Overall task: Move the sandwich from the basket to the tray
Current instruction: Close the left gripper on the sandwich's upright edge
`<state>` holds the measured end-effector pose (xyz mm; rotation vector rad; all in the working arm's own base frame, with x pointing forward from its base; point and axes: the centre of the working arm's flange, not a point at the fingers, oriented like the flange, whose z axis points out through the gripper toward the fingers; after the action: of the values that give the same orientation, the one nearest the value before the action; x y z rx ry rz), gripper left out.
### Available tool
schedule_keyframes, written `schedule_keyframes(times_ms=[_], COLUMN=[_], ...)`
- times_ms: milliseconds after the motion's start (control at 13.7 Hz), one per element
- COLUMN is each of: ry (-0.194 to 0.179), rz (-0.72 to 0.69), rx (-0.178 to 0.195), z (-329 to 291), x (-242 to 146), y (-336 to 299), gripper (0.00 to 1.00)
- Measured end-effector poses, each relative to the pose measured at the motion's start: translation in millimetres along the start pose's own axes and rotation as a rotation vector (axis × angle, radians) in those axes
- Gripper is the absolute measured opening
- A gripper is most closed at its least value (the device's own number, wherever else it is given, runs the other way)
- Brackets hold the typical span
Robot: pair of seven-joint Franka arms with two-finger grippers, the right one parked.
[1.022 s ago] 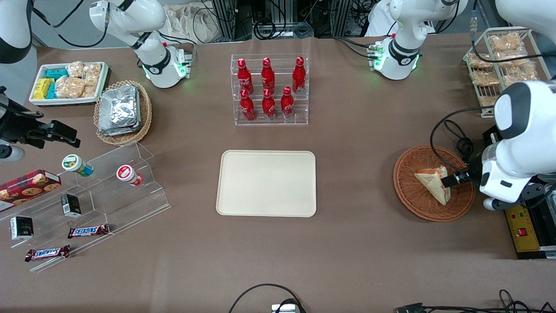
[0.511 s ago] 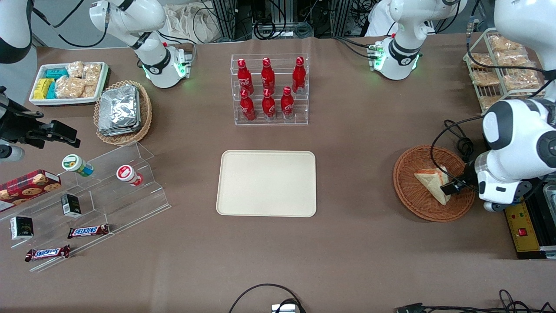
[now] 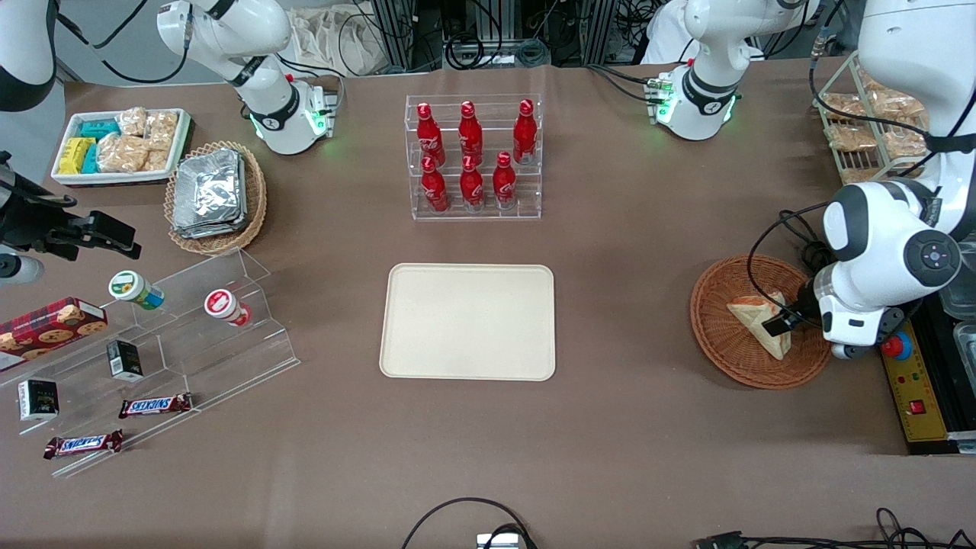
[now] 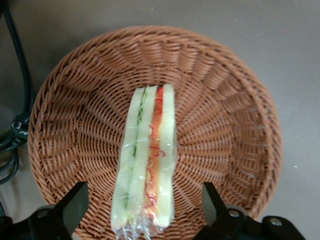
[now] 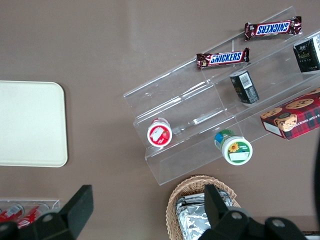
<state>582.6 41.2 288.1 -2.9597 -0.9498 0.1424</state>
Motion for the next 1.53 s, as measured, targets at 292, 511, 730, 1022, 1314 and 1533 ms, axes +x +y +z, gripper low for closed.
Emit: schedule_keyframes(times_ms=[292, 511, 730, 1022, 1314, 1533], ry=[-0.028, -0.049, -0.034, -0.024, -0.019, -0.014], rz=[-0.030, -0.044, -0.047, -0.050, -0.052, -0.051], rx=[-0.005, -0.014, -0.027, -0.035, -0.039, -0.042], z=[13, 22, 36, 53, 53, 48], x=[1, -1, -4, -8, -7, -5], y=[-10, -10, -11, -13, -12, -11], gripper=[1.00, 1.00, 1.00, 0.95, 0.66, 0.34])
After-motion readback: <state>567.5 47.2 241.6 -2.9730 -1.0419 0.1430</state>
